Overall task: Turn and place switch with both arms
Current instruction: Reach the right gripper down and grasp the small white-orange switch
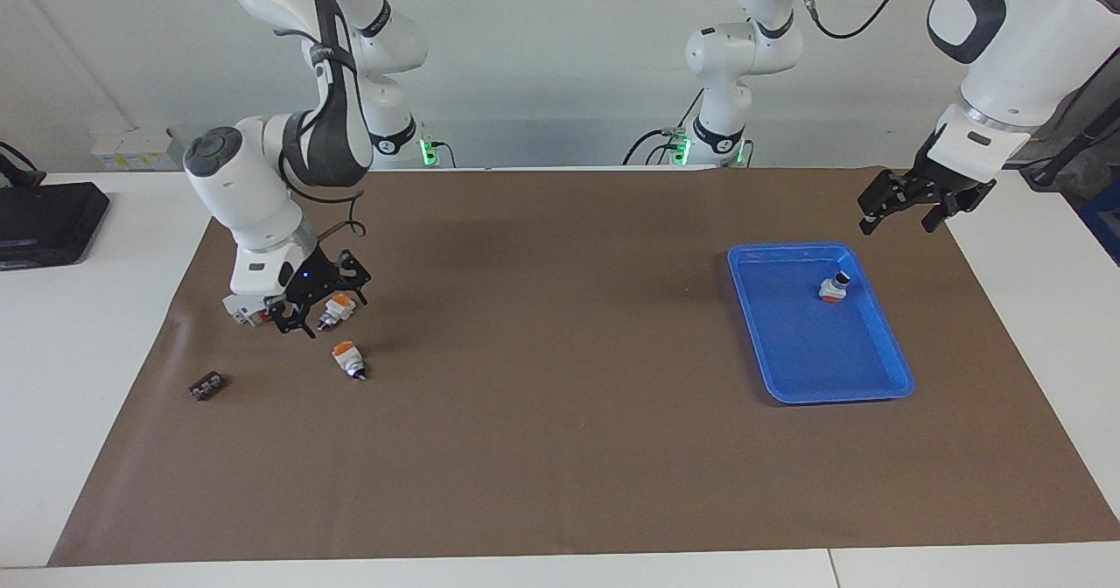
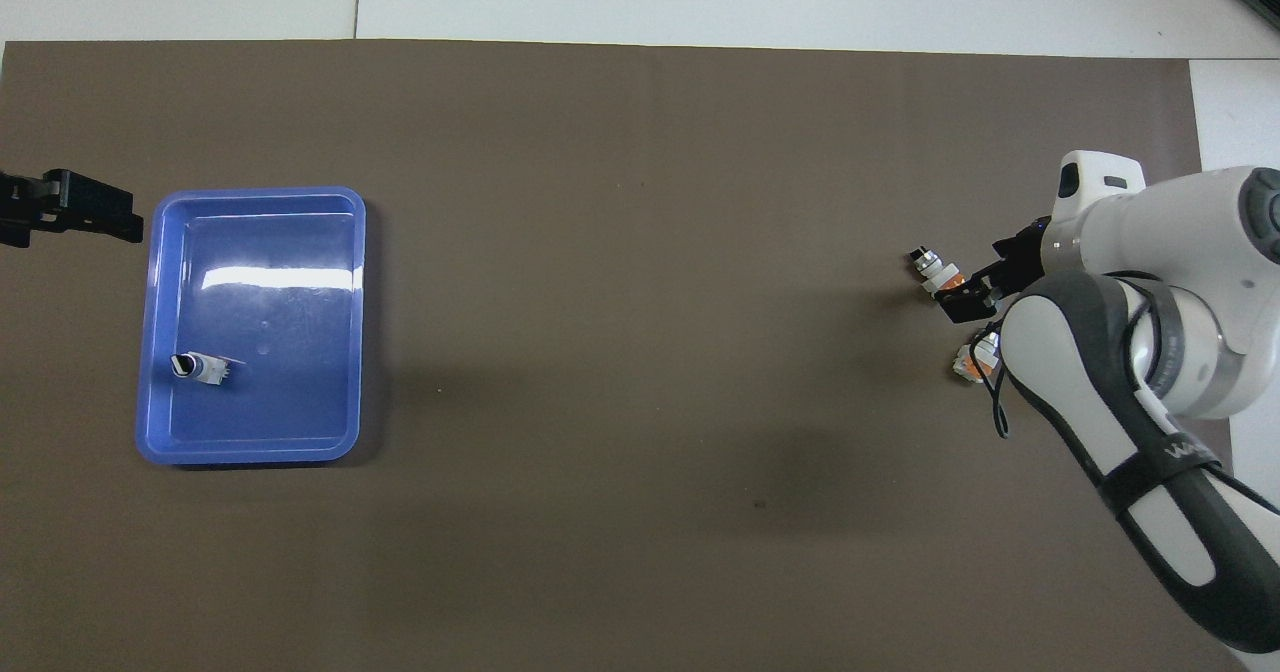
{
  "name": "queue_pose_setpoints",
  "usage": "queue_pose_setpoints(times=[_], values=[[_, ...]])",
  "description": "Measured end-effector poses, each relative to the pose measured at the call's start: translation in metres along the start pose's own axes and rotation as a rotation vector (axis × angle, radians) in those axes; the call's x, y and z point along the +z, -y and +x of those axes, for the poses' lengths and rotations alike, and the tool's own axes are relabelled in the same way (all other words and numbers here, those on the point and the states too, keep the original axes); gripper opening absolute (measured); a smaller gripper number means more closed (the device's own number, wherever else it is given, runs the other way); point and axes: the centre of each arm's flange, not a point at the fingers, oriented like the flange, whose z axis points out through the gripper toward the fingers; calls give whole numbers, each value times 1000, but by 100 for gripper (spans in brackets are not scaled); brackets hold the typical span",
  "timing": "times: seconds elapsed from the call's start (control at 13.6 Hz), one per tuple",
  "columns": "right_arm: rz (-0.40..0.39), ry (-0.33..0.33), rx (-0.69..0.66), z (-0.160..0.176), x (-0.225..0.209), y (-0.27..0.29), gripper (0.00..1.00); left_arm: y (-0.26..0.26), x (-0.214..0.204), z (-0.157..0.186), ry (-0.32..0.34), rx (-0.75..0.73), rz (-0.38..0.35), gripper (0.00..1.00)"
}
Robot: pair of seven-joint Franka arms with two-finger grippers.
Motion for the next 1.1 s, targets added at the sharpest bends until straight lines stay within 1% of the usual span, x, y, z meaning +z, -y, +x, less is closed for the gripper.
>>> queue_pose_setpoints(times=[0.15,0.29,0.81,0.88,0.95,1.1], values=[[-24,-3,-36,1,29,-7,100,-2,0,0,-1,4,0,100],[-38,-1,-67,0,50,-11,100,-7,-2,-1,-4,12,-1,100],[-37,25,-76,-7,86,-15,100,6,-5,-2,-8,-11,1,100],[-36,25,-76,-7,87,-15,96,6,-5,-3,-8,-11,1,100],[-37,25,-76,-7,87,-15,95,6,-5,-3,-8,-11,1,100],[-37,21,-76,-6,85,-15,73,6,-5,-3,-9,-10,1,100]])
